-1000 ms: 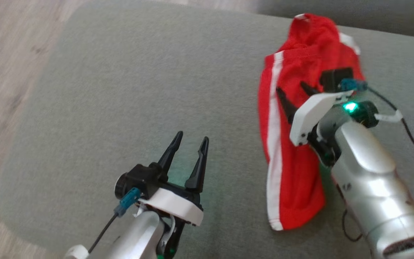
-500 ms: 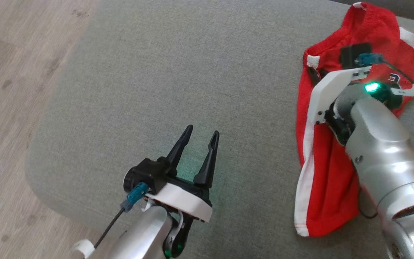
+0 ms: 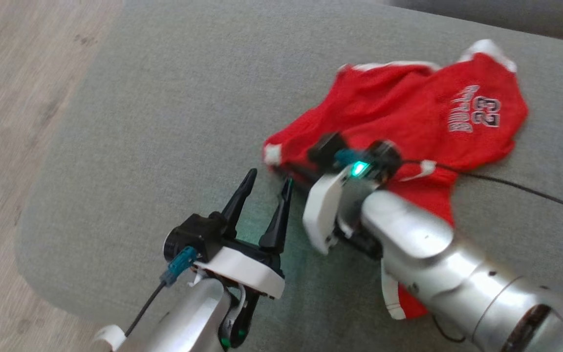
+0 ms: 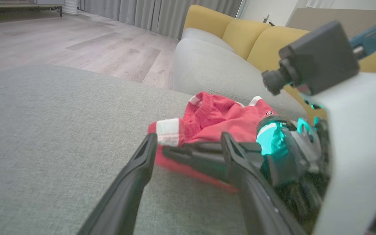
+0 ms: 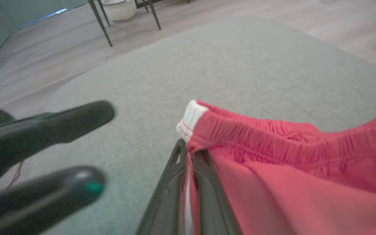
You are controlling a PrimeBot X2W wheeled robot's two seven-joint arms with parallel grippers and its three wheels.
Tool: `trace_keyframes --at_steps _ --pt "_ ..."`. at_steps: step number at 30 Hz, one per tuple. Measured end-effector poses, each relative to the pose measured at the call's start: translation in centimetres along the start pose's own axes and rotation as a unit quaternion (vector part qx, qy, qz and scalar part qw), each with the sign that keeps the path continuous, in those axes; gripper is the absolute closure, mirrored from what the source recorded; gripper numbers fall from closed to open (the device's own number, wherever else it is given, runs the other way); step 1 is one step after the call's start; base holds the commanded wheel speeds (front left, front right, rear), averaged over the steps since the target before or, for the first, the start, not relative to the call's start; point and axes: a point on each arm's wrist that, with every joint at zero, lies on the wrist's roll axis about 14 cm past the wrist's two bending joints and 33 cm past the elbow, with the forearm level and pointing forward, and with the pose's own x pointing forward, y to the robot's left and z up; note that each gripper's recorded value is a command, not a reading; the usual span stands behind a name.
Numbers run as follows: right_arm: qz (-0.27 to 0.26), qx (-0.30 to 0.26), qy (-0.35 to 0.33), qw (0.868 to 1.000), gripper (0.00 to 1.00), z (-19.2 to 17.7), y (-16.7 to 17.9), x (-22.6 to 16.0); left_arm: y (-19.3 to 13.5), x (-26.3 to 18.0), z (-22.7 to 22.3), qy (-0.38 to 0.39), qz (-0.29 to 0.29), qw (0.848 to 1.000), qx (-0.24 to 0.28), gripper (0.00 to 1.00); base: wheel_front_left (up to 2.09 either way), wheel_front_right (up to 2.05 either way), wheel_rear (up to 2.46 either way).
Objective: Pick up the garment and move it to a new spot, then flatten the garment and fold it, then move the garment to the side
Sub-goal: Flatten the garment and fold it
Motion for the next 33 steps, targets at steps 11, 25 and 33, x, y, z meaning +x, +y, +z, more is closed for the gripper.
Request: trace_keyframes --at_steps 11,25,33 --pt "-0.011 -0.001 -0.056 0.998 0.00 2.0 -0.5 -2.7 -1.3 0.5 0.7 -0.013 -0.023 1.000 0.012 0.00 0.00 0.00 0.00" --pt "-0.299 0.100 -0.233 0.920 0.00 5.7 -15.7 -18.2 -4.1 0.7 0.9 -0.023 -0.063 0.998 0.012 0.00 0.00 0.00 0.00" --pt "-0.427 0.165 -0.231 0.859 0.00 -4.6 -13.1 -25.7 -6.4 1.3 -0.1 -0.012 -0.103 0.994 0.022 0.00 0.00 0.00 0.00"
